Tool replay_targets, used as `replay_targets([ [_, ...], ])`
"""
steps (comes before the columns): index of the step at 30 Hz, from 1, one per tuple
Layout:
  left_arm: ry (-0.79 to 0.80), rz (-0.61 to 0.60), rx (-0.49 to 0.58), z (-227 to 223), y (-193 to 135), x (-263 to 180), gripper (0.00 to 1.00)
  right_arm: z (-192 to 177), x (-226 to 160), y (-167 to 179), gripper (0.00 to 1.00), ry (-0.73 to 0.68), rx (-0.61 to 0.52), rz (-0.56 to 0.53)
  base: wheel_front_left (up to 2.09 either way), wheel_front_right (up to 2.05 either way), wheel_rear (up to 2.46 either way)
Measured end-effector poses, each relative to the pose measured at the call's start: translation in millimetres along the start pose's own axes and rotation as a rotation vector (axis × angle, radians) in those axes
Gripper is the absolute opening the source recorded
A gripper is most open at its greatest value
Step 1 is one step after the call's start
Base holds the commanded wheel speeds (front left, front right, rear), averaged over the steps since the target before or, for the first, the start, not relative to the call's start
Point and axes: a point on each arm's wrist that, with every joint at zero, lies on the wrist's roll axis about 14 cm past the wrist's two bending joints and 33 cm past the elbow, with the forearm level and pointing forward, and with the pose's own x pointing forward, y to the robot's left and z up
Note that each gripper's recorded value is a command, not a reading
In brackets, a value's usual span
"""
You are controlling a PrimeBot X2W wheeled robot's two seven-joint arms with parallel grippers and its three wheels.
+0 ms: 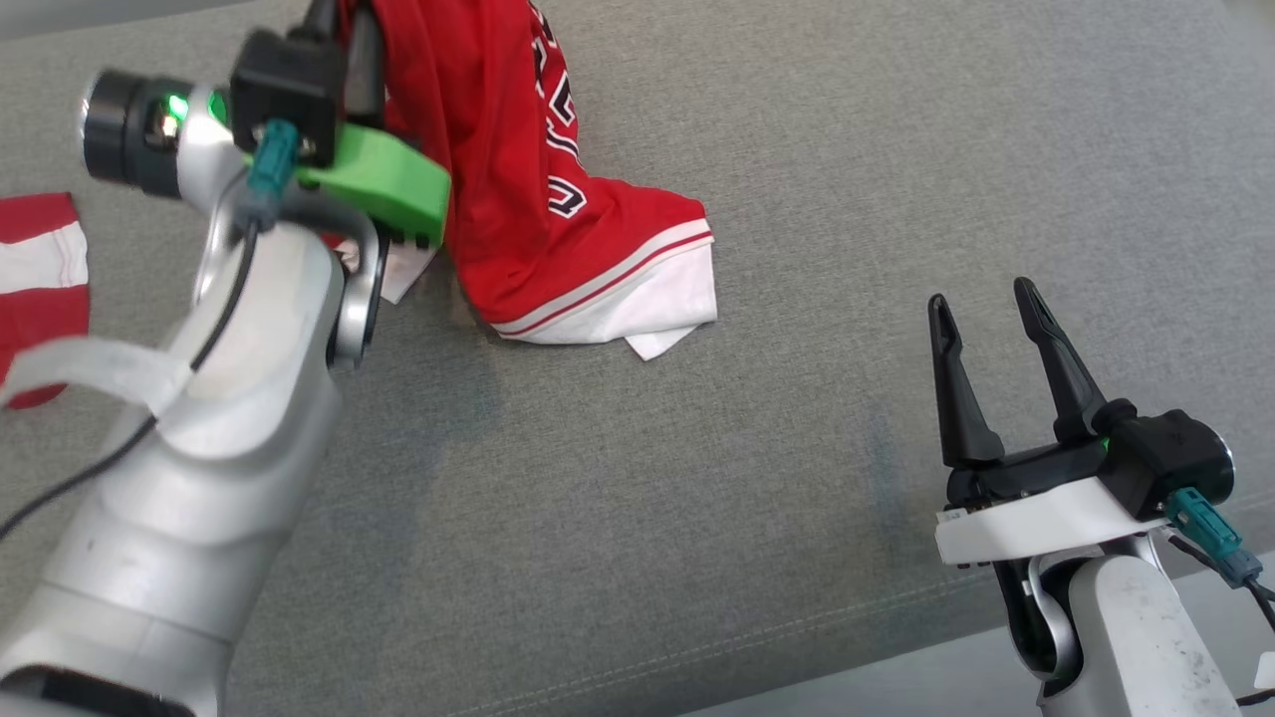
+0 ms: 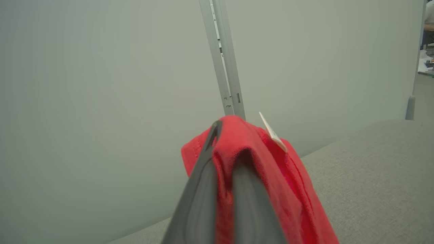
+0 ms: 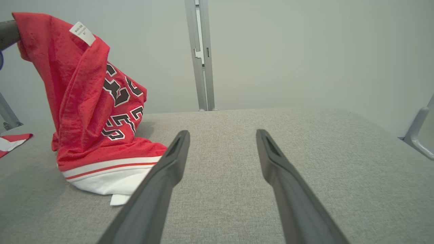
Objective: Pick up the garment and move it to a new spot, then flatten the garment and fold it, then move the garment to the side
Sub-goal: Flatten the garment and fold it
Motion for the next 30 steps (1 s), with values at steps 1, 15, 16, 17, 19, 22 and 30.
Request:
replay_targets([
  [1,0.024,0.002,0.008,-10,2,-10,0.0,-1,1,2,1.0,0.0,0.001,0.005,0.0,0.0,0.0],
  [15,0.216,0.147,0.046,-73,26,-147,0.0,-7,9,32,1.0,0.008,0.015,0.093,0.0,0.0,0.0],
  [16,0.23,0.157,0.042,-76,25,-156,0.0,-7,9,34,1.0,0.007,0.016,0.098,0.0,0.0,0.0],
  [17,0.25,0.164,0.043,-80,24,-165,0.0,-7,9,37,1.0,0.007,0.018,0.105,0.0,0.0,0.0],
  [19,0.295,0.192,0.04,-90,26,-183,0.0,-6,8,40,1.0,0.007,0.017,0.114,0.0,0.0,0.0],
  [22,0.361,0.178,0.023,-106,14,-203,0.0,-6,7,41,1.0,0.007,0.016,0.119,0.0,0.0,0.0],
  [30,0.473,0.126,-0.017,-132,-15,-229,0.0,-9,-1,43,1.0,0.025,0.007,0.123,0.0,0.0,0.0],
])
